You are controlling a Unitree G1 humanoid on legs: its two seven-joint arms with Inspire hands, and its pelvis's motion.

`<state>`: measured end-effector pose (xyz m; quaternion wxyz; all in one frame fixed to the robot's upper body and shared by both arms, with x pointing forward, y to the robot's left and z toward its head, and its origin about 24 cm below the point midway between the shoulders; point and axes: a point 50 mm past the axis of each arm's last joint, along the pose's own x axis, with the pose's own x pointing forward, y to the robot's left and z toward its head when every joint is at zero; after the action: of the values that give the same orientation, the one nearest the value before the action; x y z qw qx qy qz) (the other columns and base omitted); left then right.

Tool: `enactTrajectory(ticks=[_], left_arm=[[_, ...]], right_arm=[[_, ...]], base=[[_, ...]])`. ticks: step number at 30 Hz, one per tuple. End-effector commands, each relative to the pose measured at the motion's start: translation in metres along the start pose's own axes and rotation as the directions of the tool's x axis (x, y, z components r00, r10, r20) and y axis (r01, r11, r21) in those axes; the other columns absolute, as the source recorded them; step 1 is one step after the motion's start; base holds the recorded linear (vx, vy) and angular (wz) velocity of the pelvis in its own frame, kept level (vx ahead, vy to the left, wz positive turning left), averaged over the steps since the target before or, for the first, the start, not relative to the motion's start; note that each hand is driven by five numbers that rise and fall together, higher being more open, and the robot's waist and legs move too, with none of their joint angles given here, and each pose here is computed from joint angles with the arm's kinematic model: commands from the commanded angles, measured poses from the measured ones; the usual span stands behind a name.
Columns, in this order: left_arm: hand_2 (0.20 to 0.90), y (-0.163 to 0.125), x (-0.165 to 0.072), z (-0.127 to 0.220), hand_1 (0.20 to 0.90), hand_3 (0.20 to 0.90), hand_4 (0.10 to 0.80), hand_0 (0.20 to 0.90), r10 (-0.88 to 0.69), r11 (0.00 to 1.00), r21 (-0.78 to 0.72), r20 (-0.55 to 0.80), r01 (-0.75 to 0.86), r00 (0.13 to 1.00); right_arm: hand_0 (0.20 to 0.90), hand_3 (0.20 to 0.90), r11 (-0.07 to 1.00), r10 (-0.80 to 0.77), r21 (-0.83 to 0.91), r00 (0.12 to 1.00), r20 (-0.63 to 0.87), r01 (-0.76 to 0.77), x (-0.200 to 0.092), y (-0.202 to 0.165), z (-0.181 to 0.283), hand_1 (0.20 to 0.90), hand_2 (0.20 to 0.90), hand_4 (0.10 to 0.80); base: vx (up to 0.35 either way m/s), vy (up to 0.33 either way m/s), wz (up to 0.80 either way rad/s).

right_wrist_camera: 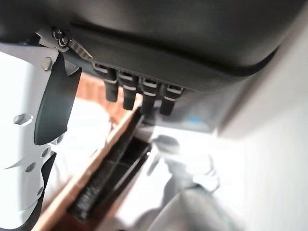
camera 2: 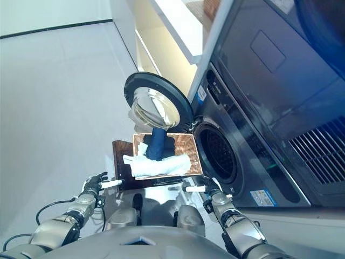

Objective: Pick up the clothes and place them into the washing machine

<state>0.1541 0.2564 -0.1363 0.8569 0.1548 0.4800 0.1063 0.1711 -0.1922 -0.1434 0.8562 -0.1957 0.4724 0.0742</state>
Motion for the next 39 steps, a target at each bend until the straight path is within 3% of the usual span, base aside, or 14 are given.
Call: enactTrajectory(ticks=[1,6,16,26,39], left_arm=[[0.900,0.004,0.005,0.045,0.900,0.900,0.800,0.900,0.024,1.000,-0.006,0.142,-0.023,0.990],[0.900,-0.007,0.004,0.050,0.900,0.900,0.800,0.900,-0.023,1.000,0.015,0.163,0.021,0.986],[0.900,-0.014,0.004,0.056,0.900,0.900,0.800,0.900,-0.035,0.998,0.052,0.193,0.025,0.981],[0.900,-0.012,0.003,0.088,0.900,0.900,0.800,0.900,0.036,0.999,-0.026,0.286,-0.030,0.957],[0.900,0.008,0.003,0.110,0.900,0.900,0.800,0.900,0.168,0.984,-0.119,0.325,-0.136,0.931]], right_arm=[[0.900,0.900,0.977,-0.092,-0.176,0.985,0.147,0.117,0.002,-0.048,0.044,0.900,0.900,0.800],[0.900,0.900,0.874,-0.064,-0.457,0.972,0.224,0.163,0.000,-0.060,0.071,0.900,0.900,0.800],[0.900,0.900,0.658,-0.041,-0.669,0.904,0.426,0.345,-0.008,-0.069,0.137,0.900,0.900,0.800],[0.900,0.900,0.442,0.014,-0.623,0.690,0.724,0.645,-0.043,-0.067,0.233,0.900,0.900,0.800],[0.900,0.900,0.345,-0.160,-0.494,0.568,0.807,0.798,-0.056,-0.085,0.268,0.900,0.900,0.800]], base=[[0.051,-0.017,0.33],[0.047,-0.009,0.42],[0.013,-0.005,0.05],[-0.084,-0.037,0.03],[-0.037,-0.010,0.13]])
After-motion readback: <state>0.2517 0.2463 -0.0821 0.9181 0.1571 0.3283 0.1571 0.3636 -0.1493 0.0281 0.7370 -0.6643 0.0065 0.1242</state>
